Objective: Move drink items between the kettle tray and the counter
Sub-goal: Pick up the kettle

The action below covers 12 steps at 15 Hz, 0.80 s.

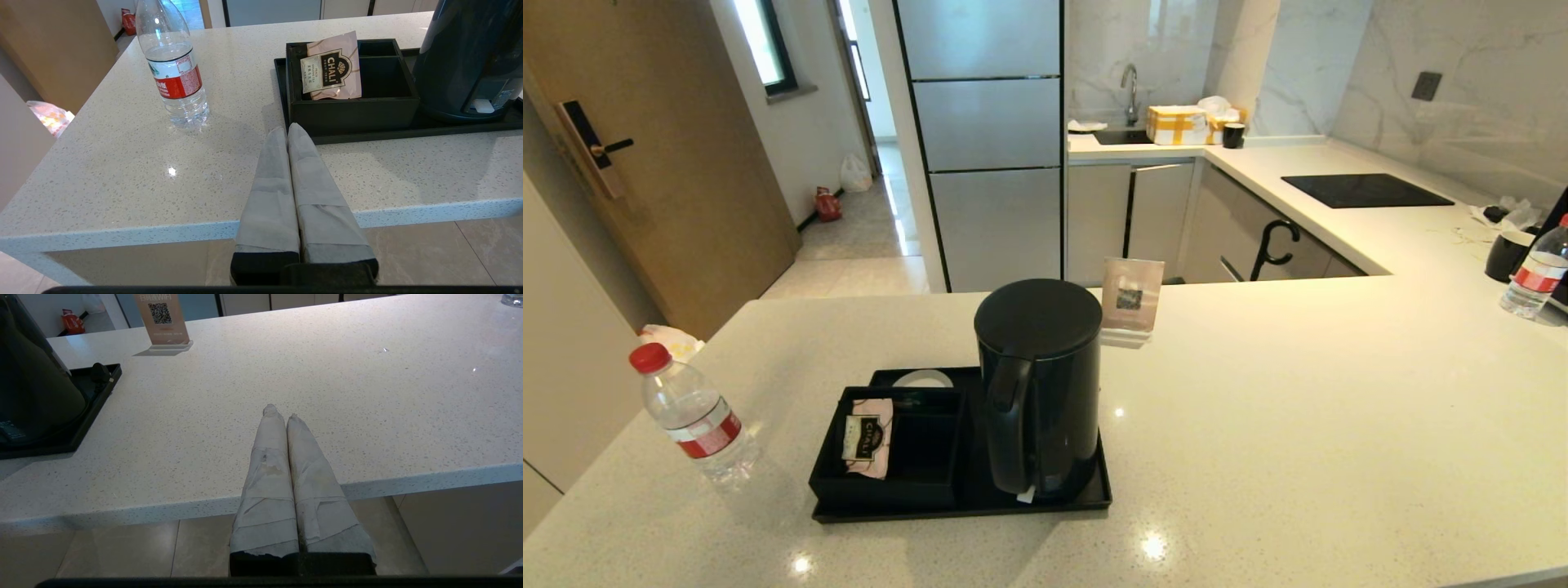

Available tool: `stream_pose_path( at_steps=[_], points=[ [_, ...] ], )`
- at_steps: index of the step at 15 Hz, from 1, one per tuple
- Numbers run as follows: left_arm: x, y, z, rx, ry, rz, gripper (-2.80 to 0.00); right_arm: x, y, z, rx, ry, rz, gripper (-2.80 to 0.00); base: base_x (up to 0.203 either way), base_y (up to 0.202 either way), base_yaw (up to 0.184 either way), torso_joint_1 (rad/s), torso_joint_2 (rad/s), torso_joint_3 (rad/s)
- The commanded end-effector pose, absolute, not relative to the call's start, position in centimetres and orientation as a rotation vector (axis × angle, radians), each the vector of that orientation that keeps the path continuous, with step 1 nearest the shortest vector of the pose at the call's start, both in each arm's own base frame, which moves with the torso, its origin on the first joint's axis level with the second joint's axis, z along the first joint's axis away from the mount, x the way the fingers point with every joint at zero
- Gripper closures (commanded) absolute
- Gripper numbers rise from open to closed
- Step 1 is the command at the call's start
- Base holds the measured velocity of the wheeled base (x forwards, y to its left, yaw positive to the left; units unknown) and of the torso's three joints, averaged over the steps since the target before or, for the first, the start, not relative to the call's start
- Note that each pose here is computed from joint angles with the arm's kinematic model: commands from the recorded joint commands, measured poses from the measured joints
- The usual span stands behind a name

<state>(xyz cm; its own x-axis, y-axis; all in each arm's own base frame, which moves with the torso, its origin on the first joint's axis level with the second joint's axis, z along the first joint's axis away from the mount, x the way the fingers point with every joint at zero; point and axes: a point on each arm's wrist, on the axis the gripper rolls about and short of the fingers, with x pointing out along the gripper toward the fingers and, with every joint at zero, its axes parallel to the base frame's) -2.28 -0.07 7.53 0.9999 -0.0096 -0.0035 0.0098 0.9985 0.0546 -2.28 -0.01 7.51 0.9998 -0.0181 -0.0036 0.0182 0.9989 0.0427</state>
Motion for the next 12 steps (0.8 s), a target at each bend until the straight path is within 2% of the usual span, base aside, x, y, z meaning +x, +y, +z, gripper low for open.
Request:
stream_pose_path(
  at_steps=[1, 3, 5, 8, 10, 12],
  points=[
    [-2.3, -0.1, 7.5, 0.055, 0.004, -0.009, 0.0, -2.3, 0.0, 7.5, 0.043, 0.006, -0.019, 0.0, 0.0, 0.0, 0.0, 0.0, 0.0, 0.0],
    [-2.3, -0.1, 7.5, 0.055, 0.004, -0.009, 0.0, -2.5, 0.0, 8.4, 0.045, -0.016, -0.018, 0.0, 0.0, 0.0, 0.0, 0.0, 0.0, 0.0],
    [-2.3, -0.1, 7.5, 0.054, 0.003, -0.009, 0.0, -3.4, 0.0, 11.7, 0.05, -0.067, -0.015, 0.0, 0.0, 0.0, 0.0, 0.0, 0.0, 0.0],
    [-2.3, -0.1, 7.5, 0.055, 0.003, -0.009, 0.0, -3.7, 0.1, 13.0, 0.057, -0.029, 0.011, 0.0, 0.0, 0.0, 0.0, 0.0, 0.0, 0.0],
    [-2.3, -0.1, 7.5, 0.055, 0.003, -0.009, 0.0, -4.8, 0.2, 16.4, 0.085, -0.04, 0.056, 0.0, 0.0, 0.0, 0.0, 0.0, 0.0, 0.0],
    [-2.3, -0.1, 7.5, 0.055, 0.004, -0.009, 0.0, -5.4, 0.3, 19.5, 0.168, 0.049, 0.091, 0.0, 0.0, 0.0, 0.0, 0.0, 0.0, 0.0]
  ],
)
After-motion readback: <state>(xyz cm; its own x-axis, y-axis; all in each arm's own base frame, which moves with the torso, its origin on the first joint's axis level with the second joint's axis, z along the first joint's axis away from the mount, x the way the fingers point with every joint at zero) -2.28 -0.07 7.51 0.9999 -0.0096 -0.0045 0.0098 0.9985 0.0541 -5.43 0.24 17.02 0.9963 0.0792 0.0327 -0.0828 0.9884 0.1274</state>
